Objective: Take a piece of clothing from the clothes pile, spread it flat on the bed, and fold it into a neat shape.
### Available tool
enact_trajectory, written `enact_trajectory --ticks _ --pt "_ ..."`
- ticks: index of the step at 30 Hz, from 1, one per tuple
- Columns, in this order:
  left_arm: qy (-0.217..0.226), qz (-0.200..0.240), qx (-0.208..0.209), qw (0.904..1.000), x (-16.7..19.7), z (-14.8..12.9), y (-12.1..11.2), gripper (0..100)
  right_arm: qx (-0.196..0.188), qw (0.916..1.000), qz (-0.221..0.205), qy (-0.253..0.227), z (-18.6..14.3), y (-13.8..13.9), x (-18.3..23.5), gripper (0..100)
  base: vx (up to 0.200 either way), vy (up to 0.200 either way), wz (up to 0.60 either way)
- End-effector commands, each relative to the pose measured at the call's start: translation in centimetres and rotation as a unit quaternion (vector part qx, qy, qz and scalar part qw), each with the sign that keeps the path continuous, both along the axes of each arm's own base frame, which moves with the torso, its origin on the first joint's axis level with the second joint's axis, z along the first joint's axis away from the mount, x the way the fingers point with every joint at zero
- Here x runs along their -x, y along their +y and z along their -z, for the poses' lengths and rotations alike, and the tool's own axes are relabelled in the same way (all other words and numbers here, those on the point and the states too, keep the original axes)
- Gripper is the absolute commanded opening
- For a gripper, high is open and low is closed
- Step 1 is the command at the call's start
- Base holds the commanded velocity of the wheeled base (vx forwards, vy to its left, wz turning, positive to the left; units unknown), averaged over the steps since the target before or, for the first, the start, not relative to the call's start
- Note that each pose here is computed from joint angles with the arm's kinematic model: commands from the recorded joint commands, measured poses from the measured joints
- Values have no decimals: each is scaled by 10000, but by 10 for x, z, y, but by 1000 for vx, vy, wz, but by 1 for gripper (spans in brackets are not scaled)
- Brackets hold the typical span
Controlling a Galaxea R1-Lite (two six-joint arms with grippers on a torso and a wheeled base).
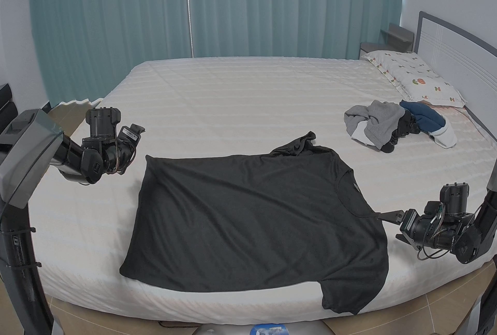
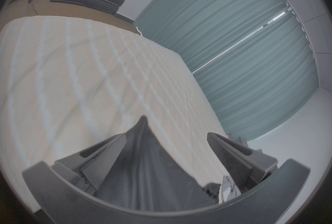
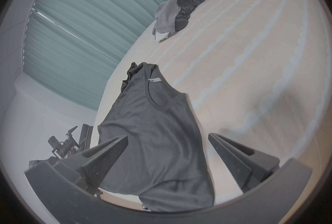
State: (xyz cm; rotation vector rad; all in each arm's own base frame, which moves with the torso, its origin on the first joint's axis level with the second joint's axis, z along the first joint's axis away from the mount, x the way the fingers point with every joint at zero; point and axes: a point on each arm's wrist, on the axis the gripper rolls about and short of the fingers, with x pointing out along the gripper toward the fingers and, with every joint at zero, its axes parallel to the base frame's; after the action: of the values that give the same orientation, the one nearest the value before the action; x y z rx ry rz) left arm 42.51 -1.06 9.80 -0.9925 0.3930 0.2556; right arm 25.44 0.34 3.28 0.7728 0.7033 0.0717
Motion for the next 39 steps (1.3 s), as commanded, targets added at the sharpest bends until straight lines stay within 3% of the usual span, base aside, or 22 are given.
enact_trajectory --ticks 1,8,13,19,27,39 --pt "-117 347 62 9993 62 -30 -13 100 -33 10000 -61 -61 -7 1 3 100 -200 0 0" --pt "672 754 132 9948 130 13 -21 100 -38 10000 -67 -38 -8 1 4 100 -57 0 0" --pt "912 862 194 9919 156 45 -18 100 -34 10000 -68 -30 -8 1 4 100 0 0 0" --pt "1245 1059 -221 9863 168 83 -17 100 -30 9999 -139 -7 -6 5 3 100 0 0 0" --pt "1485 1127 -268 9821 166 102 -21 100 -30 9999 -162 24 -4 6 2 100 0 0 0" --pt "1469 1140 -281 9822 168 100 -21 100 -19 9999 -162 57 -3 6 2 100 0 0 0"
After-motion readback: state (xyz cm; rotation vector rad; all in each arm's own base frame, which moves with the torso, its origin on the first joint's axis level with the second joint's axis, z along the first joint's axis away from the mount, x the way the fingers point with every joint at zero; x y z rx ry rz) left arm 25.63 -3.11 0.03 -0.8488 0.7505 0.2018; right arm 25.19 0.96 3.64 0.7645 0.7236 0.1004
